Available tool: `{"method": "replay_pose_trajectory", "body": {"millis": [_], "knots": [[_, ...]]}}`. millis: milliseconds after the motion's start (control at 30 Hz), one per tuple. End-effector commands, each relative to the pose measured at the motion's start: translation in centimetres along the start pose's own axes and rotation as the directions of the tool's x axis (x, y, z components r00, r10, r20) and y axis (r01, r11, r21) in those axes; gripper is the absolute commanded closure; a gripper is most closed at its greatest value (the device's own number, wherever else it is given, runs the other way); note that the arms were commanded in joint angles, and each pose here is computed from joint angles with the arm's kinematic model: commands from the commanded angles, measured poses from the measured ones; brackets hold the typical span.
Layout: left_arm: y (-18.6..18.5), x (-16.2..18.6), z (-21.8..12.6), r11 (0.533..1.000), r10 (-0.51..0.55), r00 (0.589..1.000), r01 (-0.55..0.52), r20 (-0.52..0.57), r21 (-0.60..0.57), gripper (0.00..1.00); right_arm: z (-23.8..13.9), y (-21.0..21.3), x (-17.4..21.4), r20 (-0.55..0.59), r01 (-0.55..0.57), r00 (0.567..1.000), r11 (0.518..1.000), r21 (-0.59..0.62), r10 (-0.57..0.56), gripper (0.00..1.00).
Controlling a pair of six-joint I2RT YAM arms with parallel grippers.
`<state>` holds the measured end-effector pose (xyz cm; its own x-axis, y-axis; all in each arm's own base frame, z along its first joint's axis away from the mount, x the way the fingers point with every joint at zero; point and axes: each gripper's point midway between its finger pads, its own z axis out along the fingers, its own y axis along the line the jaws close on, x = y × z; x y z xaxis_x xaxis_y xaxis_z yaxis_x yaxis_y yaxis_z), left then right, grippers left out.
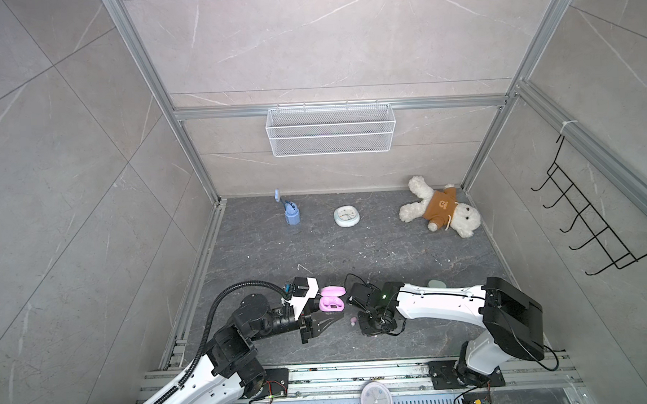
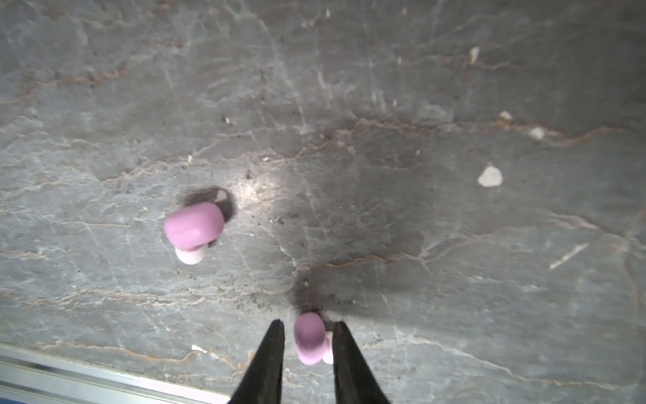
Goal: Insert the wireless bluetooth earbuds into the charging case
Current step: 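Lower and close the right gripper on the nearer pink earbud, then lift the pink earbud with the right gripper toward the open case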
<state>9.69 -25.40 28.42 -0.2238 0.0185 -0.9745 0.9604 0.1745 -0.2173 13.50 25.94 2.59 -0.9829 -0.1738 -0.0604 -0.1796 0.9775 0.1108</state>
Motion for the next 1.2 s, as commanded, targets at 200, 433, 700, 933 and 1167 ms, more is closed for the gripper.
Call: {"method": "replay_pose_trajectory", "body": {"millis": [200, 433, 700, 933, 1167], "knots": [[0.1, -0.5, -0.1, 1.000, -0.006, 1.000, 0.006, 0.019, -0.008, 0.89, 0.9, -0.4, 0.6, -0.029, 0.009, 1.000, 0.999, 0.043, -0.008, 0.74], [0.2, -0.4, 0.0, 1.000, -0.007, 1.000, 0.007, 0.015, -0.010, 0.89, 2.0, -0.7, 1.3, -0.057, 0.021, 0.998, 0.997, 0.074, -0.017, 0.77], [0.3, -0.3, 0.1, 1.000, -0.009, 1.000, 0.009, 0.009, -0.012, 0.89, 2.0, -1.2, 1.3, -0.042, 0.008, 0.999, 0.996, 0.084, -0.004, 0.84], [0.6, -0.3, 0.5, 1.000, -0.010, 1.000, 0.010, 0.018, -0.017, 0.89, -0.3, -1.4, 0.3, 0.023, -0.008, 1.000, 0.997, 0.082, 0.006, 0.86], [1.4, -0.8, 1.8, 1.000, 0.001, 0.999, 0.000, 0.054, -0.020, 0.90, -5.7, -2.0, -1.2, 0.122, -0.052, 0.991, 0.998, 0.023, 0.049, 0.87]]}}
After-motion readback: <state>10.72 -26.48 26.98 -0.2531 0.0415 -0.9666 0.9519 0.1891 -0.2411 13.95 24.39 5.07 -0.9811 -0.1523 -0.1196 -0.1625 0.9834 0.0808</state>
